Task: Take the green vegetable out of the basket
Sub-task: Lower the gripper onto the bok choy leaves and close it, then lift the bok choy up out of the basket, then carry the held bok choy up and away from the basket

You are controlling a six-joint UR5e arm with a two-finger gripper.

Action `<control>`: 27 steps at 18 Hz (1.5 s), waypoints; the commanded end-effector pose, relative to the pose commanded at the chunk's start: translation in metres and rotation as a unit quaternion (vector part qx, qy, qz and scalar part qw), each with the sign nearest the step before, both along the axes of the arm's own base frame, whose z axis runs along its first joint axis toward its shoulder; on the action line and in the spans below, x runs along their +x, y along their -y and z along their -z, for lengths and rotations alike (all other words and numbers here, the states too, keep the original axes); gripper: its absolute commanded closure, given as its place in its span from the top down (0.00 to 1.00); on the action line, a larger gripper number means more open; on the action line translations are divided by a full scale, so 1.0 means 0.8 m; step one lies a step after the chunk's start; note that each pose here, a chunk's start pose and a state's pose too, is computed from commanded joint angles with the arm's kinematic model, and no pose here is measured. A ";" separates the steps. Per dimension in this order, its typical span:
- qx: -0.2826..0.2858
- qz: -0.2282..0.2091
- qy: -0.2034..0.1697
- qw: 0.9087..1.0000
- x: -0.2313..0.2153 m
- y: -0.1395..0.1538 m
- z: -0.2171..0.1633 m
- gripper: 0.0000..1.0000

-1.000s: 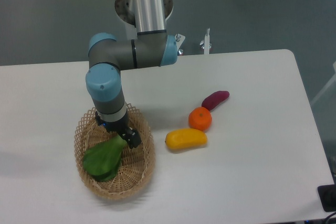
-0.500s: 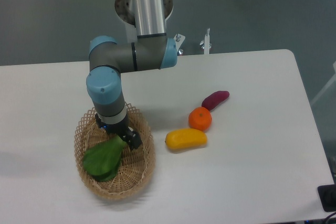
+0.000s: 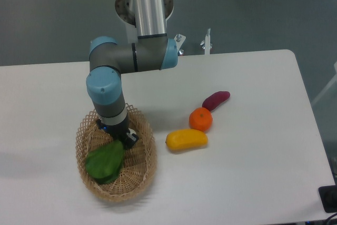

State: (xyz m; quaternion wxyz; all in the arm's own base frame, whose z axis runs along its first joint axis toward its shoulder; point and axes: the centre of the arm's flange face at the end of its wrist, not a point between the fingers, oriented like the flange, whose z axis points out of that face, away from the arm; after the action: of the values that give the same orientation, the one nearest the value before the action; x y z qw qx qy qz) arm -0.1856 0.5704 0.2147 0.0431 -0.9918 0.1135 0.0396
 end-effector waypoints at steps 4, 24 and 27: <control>0.012 -0.002 -0.004 1.000 -0.007 -0.004 -0.015 0.43; 0.059 0.013 -0.043 0.997 -0.251 0.104 -0.246 0.45; 0.055 0.023 -0.052 0.997 -0.295 0.140 -0.254 0.45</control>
State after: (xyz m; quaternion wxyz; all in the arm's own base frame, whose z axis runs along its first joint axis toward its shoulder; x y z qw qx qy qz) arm -0.4219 0.4585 0.4182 0.0920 -0.9817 0.1360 0.0966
